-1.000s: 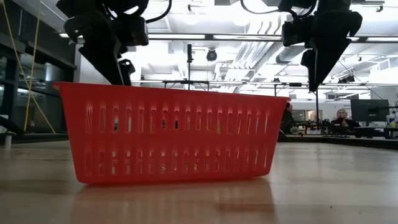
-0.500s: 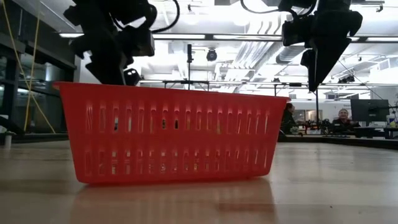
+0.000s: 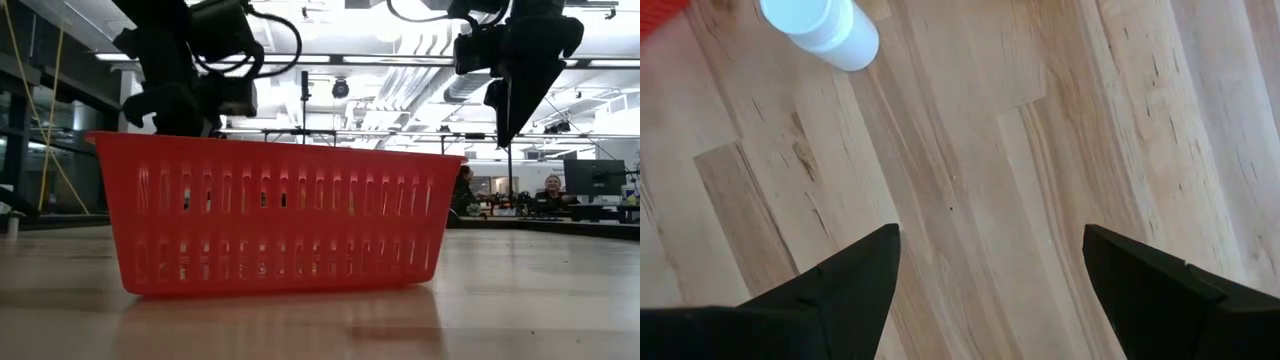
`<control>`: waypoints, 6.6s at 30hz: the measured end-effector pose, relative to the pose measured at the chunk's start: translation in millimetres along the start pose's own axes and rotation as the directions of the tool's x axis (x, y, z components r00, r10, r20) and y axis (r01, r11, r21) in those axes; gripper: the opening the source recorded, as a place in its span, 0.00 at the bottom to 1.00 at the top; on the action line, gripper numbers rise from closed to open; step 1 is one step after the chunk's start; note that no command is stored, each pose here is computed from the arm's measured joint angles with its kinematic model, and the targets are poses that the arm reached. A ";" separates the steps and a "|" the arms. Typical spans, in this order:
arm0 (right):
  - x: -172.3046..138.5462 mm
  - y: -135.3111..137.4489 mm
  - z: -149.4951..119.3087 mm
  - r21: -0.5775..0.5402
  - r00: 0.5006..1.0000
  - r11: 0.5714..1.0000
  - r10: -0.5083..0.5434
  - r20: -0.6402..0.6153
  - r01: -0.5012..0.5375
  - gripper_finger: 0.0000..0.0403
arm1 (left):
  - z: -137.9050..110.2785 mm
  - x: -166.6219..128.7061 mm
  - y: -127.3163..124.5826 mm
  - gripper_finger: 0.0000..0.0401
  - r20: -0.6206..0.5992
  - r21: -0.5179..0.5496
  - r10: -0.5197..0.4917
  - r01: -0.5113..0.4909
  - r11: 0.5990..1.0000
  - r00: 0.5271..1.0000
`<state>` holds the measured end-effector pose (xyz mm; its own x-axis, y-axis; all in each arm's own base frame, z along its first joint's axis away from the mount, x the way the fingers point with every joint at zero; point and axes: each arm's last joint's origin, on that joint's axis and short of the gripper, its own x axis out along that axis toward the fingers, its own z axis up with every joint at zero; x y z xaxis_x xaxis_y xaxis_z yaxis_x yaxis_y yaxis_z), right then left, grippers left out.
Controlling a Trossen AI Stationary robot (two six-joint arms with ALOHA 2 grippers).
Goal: Pick and place pill bottles into a basket
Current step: Put the left white bottle into the basket, then put the top left orange pill bottle into the basket
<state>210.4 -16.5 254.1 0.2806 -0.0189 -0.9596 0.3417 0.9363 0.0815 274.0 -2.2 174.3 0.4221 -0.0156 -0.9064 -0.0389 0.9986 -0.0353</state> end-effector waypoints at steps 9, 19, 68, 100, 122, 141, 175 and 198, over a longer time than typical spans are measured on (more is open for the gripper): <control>0.0 0.0 0.0 0.000 1.000 1.000 0.001 -0.001 -0.001 0.76 | 2.9 3.5 -0.1 0.79 0.023 0.000 -0.001 0.001 1.000 1.000; 0.0 0.0 -0.2 0.000 1.000 1.000 0.000 -0.002 0.000 0.76 | -1.3 6.7 0.0 0.79 0.019 -0.006 -0.005 0.006 1.000 1.000; 0.1 -0.2 -1.2 0.008 1.000 1.000 0.001 -0.013 -0.001 0.76 | -2.2 23.2 -2.9 0.57 -0.011 -0.087 -0.115 0.113 0.990 0.993; 0.1 -0.7 -0.5 0.035 1.000 0.999 -0.019 -0.001 0.019 0.76 | 73.0 -36.7 -58.9 0.56 0.201 0.053 -0.284 0.279 0.959 0.937; 0.0 0.1 2.0 0.061 1.000 0.998 -0.008 0.024 0.007 0.76 | 81.7 23.8 -97.6 0.57 0.235 0.071 -0.370 0.364 0.929 0.899; 0.0 0.3 2.1 0.057 1.000 0.998 -0.005 0.026 0.003 0.76 | 104.1 41.7 -102.9 0.57 0.264 0.230 -0.296 0.238 0.944 0.918; -0.1 0.8 3.9 0.057 0.999 0.998 0.001 0.043 -0.004 0.76 | 118.3 27.8 -103.3 0.77 0.269 0.257 -0.224 0.154 0.954 0.937; -0.1 1.4 4.6 0.049 0.999 0.999 0.017 0.048 -0.020 0.76 | 138.2 -59.5 -43.7 0.70 0.156 0.146 -0.072 0.050 0.988 0.985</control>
<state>215.0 -16.8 255.5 0.3288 -0.0193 -0.9442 0.3794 0.9183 0.1134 375.8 -38.0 287.9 0.5601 -0.0799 -0.8246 0.1148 0.9932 -0.0183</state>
